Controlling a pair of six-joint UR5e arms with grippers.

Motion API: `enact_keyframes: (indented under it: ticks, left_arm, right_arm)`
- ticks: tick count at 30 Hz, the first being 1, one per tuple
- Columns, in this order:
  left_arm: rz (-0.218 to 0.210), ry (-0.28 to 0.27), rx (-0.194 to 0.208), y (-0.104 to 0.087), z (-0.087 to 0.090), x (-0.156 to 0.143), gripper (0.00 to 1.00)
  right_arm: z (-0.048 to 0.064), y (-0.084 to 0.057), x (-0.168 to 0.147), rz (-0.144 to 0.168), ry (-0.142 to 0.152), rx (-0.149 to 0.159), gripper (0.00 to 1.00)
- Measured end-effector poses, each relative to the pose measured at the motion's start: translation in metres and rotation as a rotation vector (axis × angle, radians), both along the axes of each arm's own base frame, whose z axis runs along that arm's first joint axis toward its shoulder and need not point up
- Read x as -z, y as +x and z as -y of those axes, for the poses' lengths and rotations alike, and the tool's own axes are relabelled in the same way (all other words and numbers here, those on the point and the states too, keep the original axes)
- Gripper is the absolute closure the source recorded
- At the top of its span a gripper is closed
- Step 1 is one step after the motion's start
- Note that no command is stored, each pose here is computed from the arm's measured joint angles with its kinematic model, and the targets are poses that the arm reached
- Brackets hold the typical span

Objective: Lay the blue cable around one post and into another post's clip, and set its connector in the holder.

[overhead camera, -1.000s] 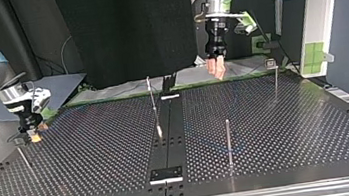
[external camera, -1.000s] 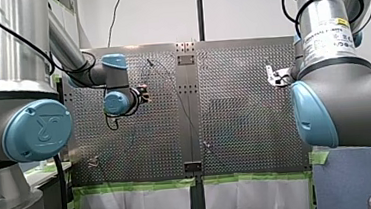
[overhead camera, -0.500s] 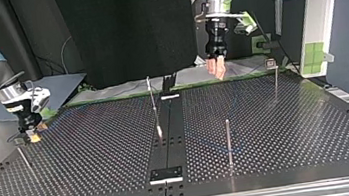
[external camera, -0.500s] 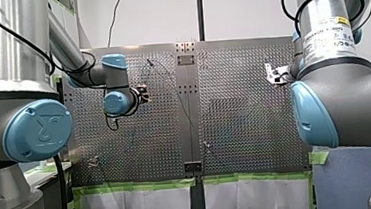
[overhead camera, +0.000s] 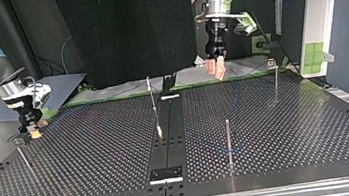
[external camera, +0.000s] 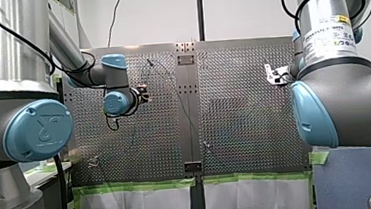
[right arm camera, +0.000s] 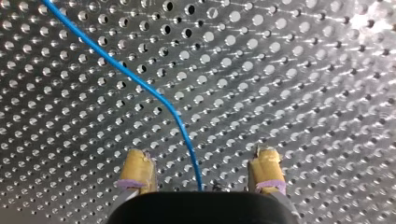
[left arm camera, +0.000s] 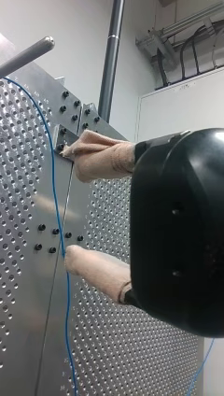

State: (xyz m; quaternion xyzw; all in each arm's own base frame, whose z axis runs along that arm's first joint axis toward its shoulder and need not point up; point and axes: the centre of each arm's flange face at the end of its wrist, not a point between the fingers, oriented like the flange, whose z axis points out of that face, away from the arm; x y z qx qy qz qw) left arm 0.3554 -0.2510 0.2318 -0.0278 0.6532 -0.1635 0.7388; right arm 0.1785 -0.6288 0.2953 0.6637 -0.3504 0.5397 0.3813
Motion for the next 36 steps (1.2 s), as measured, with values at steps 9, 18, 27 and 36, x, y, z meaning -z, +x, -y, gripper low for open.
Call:
enact_keyframes:
  ticks: [9,18,27,36]
  left_arm:
    - [-0.001,-0.004,0.002,0.0,0.0,0.0,0.0]
    - [-0.022,-0.004,0.006,-0.009,0.0,0.008,0.0]
    - [-0.096,-0.003,0.007,-0.028,-0.005,0.038,0.0]
    - [-0.184,0.066,-0.005,-0.035,-0.004,0.071,0.0]
  right_arm:
    - [-0.026,0.015,-0.018,0.052,-0.045,-0.021,0.01]
    - [-0.054,0.053,-0.002,0.052,-0.064,-0.079,0.01]
    - [-0.083,0.089,0.028,0.047,-0.06,-0.085,0.01]
    - [-0.109,0.119,0.049,0.043,-0.07,-0.086,0.01]
